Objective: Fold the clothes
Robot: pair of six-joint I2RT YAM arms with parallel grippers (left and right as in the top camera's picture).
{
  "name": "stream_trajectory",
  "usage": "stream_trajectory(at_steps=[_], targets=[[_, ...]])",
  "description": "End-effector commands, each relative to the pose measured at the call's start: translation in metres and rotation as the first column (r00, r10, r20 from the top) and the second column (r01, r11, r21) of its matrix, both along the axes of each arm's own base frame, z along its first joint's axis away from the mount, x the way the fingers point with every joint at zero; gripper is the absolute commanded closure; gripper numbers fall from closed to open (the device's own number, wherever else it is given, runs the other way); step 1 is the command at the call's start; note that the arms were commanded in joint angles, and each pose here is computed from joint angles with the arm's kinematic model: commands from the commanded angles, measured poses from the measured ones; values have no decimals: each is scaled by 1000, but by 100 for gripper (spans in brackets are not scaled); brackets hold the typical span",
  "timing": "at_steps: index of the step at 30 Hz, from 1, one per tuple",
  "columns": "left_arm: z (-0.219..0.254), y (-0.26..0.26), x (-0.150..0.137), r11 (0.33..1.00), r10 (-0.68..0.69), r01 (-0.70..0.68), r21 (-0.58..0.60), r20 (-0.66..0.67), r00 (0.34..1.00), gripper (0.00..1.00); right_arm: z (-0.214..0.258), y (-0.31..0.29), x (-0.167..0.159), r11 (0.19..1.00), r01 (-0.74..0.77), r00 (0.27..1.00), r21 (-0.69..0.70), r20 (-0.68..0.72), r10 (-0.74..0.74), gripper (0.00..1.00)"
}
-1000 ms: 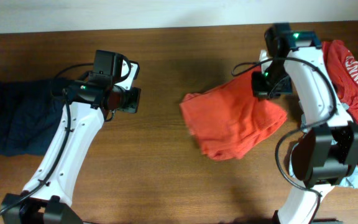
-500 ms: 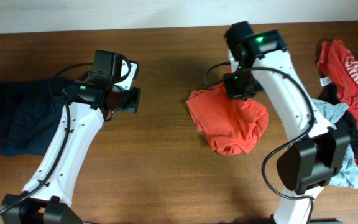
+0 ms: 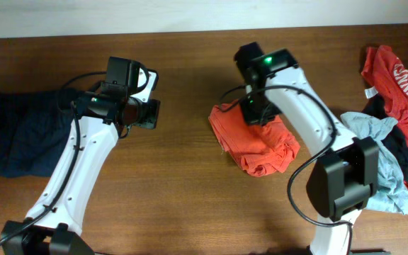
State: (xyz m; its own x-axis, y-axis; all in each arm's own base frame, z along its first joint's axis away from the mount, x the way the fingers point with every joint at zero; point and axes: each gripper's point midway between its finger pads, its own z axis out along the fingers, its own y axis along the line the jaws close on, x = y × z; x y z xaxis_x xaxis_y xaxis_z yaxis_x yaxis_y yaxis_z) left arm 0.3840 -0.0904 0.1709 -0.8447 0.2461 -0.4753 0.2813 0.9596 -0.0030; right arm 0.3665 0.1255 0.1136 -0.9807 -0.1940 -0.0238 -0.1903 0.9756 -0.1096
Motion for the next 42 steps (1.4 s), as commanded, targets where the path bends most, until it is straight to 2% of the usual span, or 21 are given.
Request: stream_trajectory(at_steps=[1,5,9,10,13,18,24,27,29,31,32,35,37,42], targets=[[14,4,2,1000,16,-16,-5,37,999,48,-11,18,-13,999,-46,999,-20,-18,46,96],[14,5,2,1000,19,-19,-1,38,999,48,-21,38,-22,997,-74,997,-5,-23,74,95],[14,8,3,999,29,-29,14,41,999,48,-29,54,-34,993,-115,992,14,-43,116,86],[14,8,3,999,29,-29,14,42,999,47,-30,59,-37,991,-130,991,14,-42,130,80],[15,9,4,999,30,-31,15,49,998,45,-30,66,-39,989,-148,988,16,-37,149,78],[15,8,5,999,30,-31,14,54,998,43,-30,69,-40,987,-159,987,17,-35,159,67],[19,9,11,999,36,-37,16,83,996,38,-28,63,-50,985,-174,982,-2,-77,173,68],[22,4,15,1000,26,-26,-7,102,994,35,-18,58,-49,987,-164,985,-1,-59,163,72],[24,-6,18,998,0,6,-56,111,994,34,-3,55,-44,991,-130,991,22,-7,130,72],[31,-34,23,978,-79,104,-183,137,987,36,25,45,-31,996,-24,996,85,89,17,73],[35,-55,22,945,-170,207,-254,162,972,50,37,38,-25,992,31,992,126,120,-47,73],[43,-94,16,843,-319,380,-380,214,923,61,52,29,-16,970,107,980,218,142,-140,82],[40,-112,16,801,-364,429,-418,228,903,69,60,22,-10,945,143,973,296,131,-188,96],[1,-154,20,759,-444,485,-435,199,873,97,55,-4,-3,886,249,957,391,43,-288,96]])
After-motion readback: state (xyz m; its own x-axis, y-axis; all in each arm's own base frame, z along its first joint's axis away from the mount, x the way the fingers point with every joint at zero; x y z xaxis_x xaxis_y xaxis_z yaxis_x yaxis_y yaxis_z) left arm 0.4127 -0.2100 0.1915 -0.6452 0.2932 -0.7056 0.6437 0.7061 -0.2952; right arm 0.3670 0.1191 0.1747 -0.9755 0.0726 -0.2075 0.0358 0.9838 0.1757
